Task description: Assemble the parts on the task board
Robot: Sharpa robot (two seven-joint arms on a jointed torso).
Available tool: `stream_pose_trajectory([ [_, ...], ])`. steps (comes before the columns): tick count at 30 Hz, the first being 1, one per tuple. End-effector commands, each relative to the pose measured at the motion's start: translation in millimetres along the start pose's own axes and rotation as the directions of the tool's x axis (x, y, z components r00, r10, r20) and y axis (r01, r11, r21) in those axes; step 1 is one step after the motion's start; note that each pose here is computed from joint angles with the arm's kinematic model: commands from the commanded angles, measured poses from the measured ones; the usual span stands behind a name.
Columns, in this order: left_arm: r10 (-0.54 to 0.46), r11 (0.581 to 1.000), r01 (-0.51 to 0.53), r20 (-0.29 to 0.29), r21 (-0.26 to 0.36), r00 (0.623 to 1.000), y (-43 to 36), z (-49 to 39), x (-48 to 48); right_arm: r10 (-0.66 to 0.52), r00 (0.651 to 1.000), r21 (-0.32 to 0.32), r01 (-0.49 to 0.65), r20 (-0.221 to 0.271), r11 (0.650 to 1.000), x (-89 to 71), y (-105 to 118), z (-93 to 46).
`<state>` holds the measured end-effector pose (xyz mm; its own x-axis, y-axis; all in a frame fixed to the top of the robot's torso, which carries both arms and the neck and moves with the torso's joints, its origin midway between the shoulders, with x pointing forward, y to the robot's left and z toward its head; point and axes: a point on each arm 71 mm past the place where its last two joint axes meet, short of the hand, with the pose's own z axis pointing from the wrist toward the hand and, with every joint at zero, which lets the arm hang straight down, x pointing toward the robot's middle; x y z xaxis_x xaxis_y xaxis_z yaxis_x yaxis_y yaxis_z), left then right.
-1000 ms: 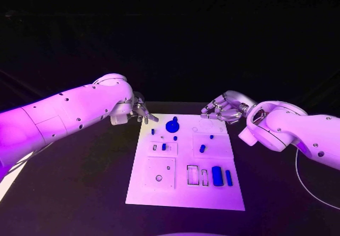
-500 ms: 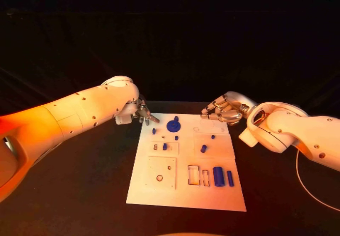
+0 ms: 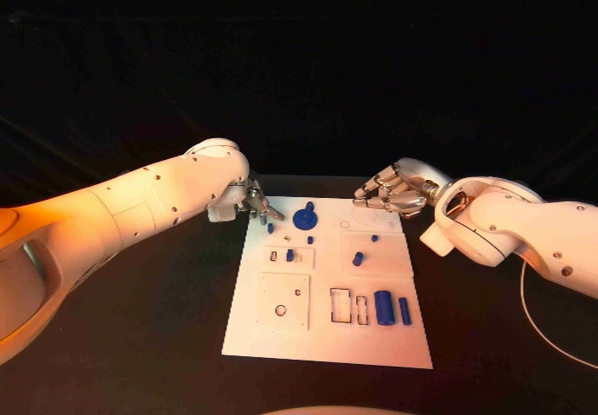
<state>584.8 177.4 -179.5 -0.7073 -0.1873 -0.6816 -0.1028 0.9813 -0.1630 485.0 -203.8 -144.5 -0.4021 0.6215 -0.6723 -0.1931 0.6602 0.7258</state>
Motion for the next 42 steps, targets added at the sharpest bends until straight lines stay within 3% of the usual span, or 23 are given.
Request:
stream_pose_trajectory([
  [1,0.012,1.0,-0.012,-0.031,0.026,0.999,-3.0,0.2,2.7,-0.005,1.0,-0.01,0.004,-0.014,1.0,1.7,1.1,0.5],
  [42,0.04,0.999,-0.037,-0.07,0.032,0.997,-6.3,0.6,7.3,-0.005,1.0,-0.012,0.005,-0.02,1.0,2.9,2.1,1.5],
])
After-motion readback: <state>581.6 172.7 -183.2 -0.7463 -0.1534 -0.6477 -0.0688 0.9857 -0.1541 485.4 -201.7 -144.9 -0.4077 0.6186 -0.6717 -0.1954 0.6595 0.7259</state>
